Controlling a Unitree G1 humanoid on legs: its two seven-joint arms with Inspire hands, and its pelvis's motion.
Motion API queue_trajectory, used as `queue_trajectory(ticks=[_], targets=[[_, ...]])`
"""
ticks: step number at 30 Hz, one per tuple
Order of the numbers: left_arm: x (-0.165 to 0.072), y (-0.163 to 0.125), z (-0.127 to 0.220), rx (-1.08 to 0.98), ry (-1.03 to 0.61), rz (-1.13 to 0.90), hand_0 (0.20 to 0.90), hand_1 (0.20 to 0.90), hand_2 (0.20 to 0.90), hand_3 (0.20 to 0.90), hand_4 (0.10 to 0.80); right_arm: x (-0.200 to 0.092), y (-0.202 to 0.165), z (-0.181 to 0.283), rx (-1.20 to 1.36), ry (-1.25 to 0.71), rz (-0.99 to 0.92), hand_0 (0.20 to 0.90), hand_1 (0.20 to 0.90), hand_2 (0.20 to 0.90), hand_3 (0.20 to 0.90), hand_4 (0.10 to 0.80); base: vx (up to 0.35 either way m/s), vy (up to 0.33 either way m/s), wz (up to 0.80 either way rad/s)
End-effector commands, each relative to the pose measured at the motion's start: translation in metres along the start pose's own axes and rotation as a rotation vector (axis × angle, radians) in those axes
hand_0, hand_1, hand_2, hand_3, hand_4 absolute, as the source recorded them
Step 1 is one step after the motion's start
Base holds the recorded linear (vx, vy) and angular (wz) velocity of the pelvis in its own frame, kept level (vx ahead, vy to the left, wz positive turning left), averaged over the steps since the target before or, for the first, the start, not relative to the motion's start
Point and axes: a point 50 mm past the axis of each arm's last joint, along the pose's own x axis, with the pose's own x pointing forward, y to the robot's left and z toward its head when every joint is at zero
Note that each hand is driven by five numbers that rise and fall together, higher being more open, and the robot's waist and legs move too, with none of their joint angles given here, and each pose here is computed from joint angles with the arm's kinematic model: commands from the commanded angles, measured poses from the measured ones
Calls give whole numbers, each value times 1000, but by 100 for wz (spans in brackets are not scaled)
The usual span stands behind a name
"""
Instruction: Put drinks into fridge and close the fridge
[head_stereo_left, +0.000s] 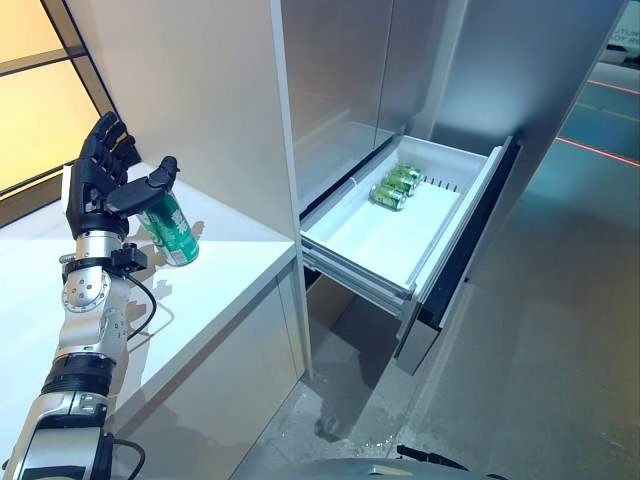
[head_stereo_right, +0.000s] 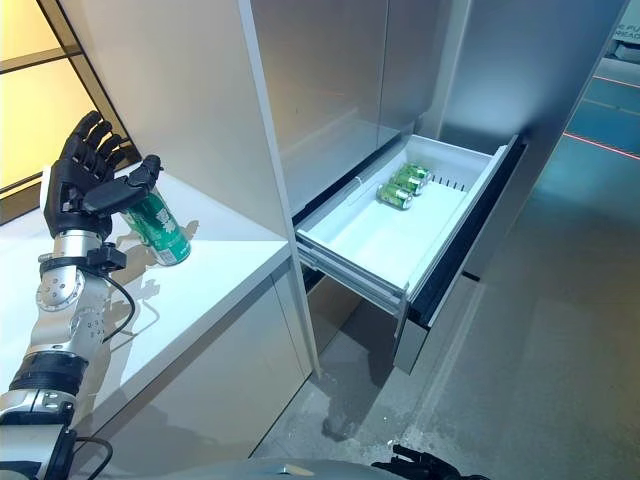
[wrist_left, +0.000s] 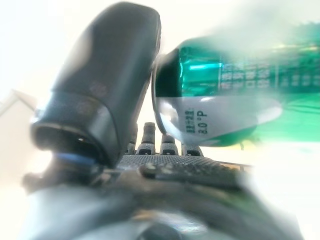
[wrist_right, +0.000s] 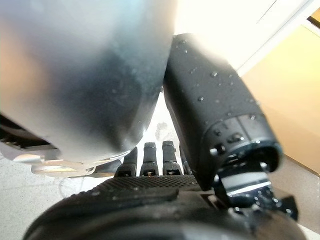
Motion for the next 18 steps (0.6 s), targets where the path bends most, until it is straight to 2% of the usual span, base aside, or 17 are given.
queue_trajectory(ticks=[1,18], targets=[[14,-2,48,-11,-261,1,900,900,900,900,800,-2,-4,-9,0,56,6,900,900,900,900,800,0,0,0],[11,-5,36,25,-206,10,900,900,900,900,800,-2,-4,-7,1,52,7,900,900,900,900,800,0,0,0]])
